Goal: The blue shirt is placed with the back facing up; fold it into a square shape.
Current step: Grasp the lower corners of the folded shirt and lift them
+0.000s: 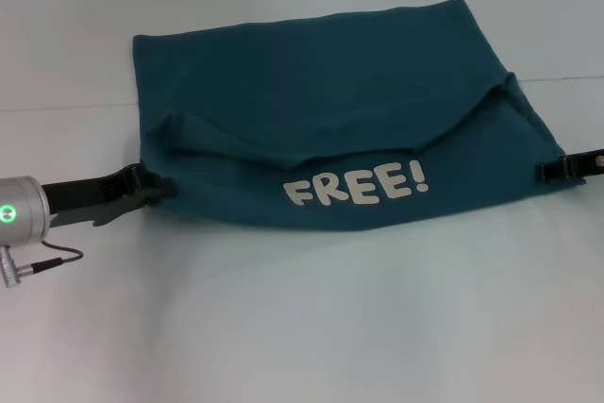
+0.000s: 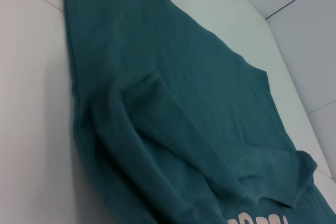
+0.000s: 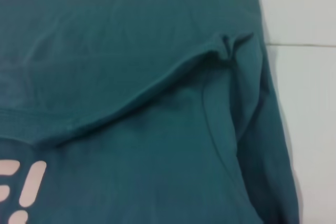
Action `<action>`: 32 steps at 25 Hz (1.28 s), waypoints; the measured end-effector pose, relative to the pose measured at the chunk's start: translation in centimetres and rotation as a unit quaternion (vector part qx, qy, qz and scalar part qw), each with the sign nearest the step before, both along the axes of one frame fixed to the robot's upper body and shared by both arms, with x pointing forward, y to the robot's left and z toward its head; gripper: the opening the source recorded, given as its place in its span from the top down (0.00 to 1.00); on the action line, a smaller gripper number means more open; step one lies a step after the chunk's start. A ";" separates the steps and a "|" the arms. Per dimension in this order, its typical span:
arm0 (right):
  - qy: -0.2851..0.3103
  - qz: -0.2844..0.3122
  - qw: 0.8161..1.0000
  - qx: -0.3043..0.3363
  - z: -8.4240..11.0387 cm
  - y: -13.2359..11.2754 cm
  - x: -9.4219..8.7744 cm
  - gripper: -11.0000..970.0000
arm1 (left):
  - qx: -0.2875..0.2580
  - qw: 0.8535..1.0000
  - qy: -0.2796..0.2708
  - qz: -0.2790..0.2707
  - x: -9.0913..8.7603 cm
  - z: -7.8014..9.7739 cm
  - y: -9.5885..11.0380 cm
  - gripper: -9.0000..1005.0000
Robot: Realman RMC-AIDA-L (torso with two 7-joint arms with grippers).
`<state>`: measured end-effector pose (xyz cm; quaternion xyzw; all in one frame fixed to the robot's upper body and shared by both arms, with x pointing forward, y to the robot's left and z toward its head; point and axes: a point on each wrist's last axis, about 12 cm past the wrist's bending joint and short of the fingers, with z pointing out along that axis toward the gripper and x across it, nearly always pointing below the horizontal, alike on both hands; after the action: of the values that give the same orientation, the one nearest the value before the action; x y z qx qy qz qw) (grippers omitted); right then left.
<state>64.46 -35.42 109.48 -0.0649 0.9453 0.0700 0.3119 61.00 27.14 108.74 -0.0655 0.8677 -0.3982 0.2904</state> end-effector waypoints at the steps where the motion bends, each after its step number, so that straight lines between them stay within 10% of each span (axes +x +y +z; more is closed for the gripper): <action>1: 0.000 0.000 1.000 -0.001 -0.1 0.0 0.0 0.41 | 0.000 1.000 0.000 0.000 0.0 0.0 0.0 0.96; 22: 0.000 0.000 1.000 0.017 0.3 0.5 0.0 0.87 | -0.002 1.000 0.005 -0.002 -0.3 -0.2 0.0 0.96; 32: 0.060 0.032 0.992 0.106 3.7 -0.6 -2.9 0.95 | 0.024 0.996 0.036 -0.080 -1.5 1.4 1.4 0.96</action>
<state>61.58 -36.00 113.20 -0.0577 0.9469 0.1837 0.2573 59.52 28.51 110.09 -0.0034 0.8892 -0.3967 0.2281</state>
